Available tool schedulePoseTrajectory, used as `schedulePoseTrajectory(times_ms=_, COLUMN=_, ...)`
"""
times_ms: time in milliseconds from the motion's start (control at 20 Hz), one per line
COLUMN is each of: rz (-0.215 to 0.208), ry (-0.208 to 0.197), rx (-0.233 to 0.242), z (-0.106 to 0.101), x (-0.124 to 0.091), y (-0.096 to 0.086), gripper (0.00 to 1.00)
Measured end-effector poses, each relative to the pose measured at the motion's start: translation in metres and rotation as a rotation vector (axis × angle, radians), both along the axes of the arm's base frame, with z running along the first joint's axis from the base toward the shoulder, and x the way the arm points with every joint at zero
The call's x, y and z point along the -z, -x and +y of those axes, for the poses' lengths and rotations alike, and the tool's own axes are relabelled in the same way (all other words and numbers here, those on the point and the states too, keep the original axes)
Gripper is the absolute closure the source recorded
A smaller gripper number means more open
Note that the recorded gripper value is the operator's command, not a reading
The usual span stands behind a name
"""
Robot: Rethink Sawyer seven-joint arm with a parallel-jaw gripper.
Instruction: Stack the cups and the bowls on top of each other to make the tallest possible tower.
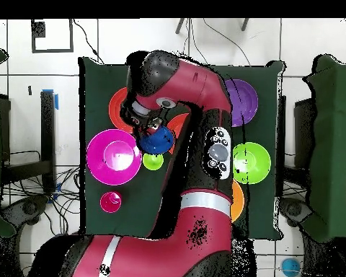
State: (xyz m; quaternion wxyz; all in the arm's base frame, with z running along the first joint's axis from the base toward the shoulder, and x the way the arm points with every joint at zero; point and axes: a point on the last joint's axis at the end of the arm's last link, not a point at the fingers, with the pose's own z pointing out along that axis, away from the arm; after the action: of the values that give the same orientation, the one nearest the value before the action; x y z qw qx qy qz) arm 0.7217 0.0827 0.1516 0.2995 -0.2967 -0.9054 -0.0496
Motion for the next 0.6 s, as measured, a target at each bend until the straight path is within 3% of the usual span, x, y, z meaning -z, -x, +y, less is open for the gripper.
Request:
schedulePoseTrajectory(times_ms=450, rz=0.101, ry=-0.052, rx=-0.038, z=0.03, x=-0.02, y=0.01, gripper=1.0)
schedulePoseTrajectory(times_ms=600, rz=0.101, ry=-0.048, rx=-0.044, z=0.034, x=-0.023, y=0.011, gripper=1.0)
